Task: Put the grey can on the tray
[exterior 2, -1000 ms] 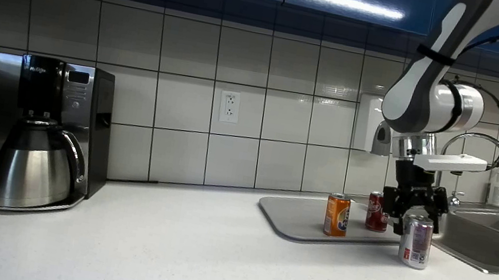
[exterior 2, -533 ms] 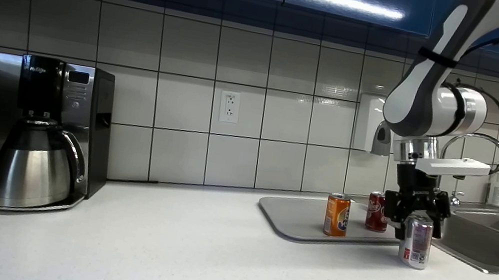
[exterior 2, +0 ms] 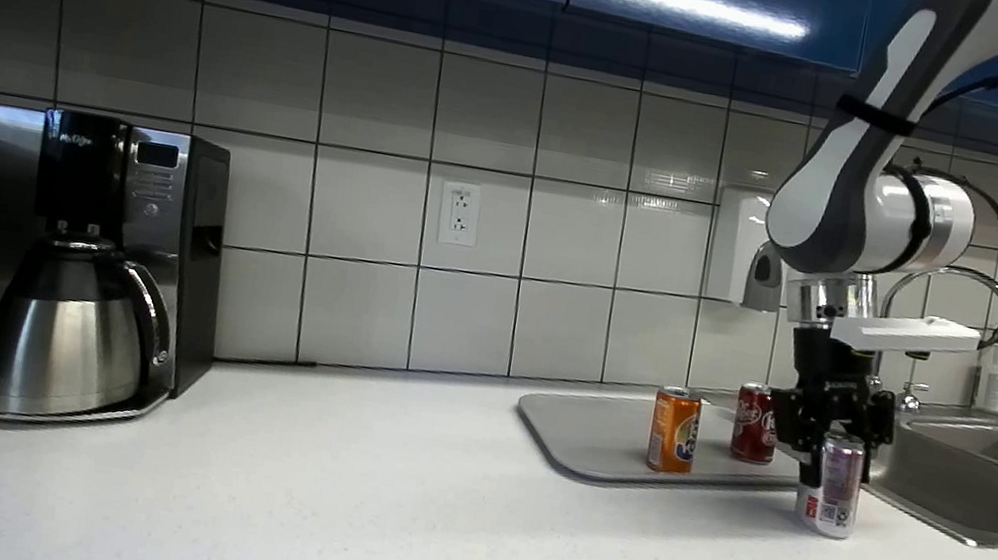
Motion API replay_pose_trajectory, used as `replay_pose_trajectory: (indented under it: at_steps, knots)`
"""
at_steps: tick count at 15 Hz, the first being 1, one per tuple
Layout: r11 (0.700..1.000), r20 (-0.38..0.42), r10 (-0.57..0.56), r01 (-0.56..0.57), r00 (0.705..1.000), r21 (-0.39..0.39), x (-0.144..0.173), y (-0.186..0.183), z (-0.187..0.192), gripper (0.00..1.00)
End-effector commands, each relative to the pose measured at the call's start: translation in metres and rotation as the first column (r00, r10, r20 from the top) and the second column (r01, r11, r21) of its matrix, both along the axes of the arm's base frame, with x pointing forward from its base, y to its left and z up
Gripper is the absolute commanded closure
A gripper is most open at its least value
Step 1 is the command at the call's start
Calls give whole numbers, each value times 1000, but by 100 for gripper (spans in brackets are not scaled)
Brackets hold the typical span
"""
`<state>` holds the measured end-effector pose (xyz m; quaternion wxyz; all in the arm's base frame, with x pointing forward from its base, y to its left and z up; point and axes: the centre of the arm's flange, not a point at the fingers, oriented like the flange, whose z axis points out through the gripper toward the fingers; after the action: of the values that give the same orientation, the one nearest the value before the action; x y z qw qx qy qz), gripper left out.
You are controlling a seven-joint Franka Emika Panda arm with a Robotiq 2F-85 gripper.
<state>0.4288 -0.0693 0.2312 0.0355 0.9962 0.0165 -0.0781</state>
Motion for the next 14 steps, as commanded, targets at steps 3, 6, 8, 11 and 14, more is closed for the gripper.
replay_pose_trajectory:
  at_steps: [3, 6, 8, 11, 14]
  knots:
    - [1000, 32, 23, -24, 999, 18, -3, 5, 21, 61]
    - [999, 67, 30, -32, 997, 25, 7, 12, 42, 61]
    - [999, 99, 35, -38, 994, 29, 19, 16, 58, 61]
    - [999, 154, 37, -43, 987, 34, 36, 19, 81, 61]
    - [999, 189, 42, -48, 981, 25, 52, 18, 91, 61]
